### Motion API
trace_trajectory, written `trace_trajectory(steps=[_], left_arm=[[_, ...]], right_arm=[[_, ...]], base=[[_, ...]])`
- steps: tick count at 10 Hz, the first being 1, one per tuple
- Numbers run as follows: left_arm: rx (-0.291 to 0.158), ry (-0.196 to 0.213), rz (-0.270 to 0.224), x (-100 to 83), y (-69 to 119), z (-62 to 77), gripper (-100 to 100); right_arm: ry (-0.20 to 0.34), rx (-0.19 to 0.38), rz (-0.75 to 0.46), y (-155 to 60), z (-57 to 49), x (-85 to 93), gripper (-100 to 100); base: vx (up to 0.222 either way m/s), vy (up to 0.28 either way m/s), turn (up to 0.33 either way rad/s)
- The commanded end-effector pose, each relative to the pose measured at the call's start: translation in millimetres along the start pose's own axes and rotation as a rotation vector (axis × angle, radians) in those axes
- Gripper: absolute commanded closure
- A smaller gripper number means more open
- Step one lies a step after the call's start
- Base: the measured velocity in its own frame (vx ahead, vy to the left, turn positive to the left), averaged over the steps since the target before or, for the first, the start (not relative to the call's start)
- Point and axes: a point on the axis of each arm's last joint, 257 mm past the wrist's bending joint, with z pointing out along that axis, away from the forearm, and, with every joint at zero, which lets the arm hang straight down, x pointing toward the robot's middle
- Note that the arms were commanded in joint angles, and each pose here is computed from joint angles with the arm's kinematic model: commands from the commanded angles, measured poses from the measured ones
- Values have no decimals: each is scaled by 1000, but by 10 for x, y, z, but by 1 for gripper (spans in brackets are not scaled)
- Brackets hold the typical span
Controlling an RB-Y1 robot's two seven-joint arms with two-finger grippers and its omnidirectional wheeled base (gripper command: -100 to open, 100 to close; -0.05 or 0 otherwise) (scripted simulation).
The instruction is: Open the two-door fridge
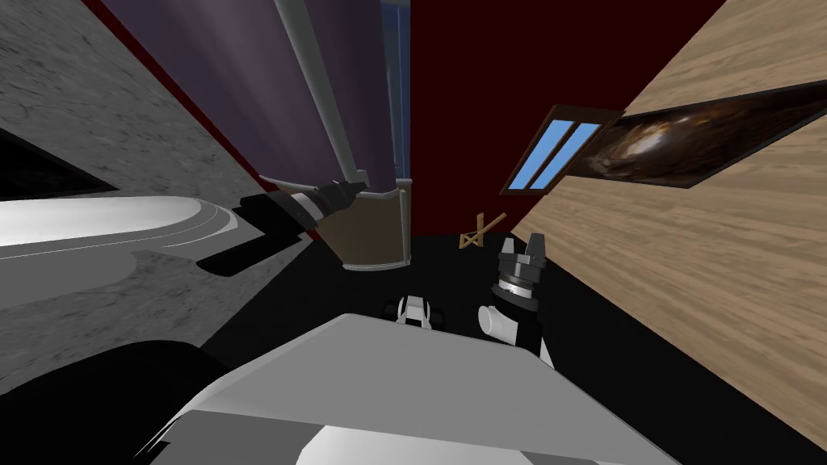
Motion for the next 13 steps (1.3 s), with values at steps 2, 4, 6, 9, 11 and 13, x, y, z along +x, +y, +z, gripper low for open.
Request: trace_trajectory(steps=[2, 4, 6, 9, 11, 13], left_arm=[[0, -4, 6, -12, -37, 72, 100], [11, 4, 10, 25, -99, 123, 100], [26, 12, 11, 70, -171, 174, 100], [65, 32, 2, 182, -340, 274, 100], [89, 42, -5, 249, -436, 321, 100], [117, 56, -16, 328, -540, 364, 100]], right_arm=[[0, 0, 0, 0, 0, 0, 0], [0, 0, 0, 0, 0, 0, 0], [0, 0, 0, 0, 0, 0, 0], [0, 0, 0, -1, -1, 0, 0], [0, 0, 0, -1, -1, 0, 0], [0, 0, 0, -1, -1, 0, 0]], base=[[-184, 168, -93], [-203, 195, -96], [-161, 163, -84], [-181, 196, -96], [-191, 173, -86], [-179, 165, -83]])
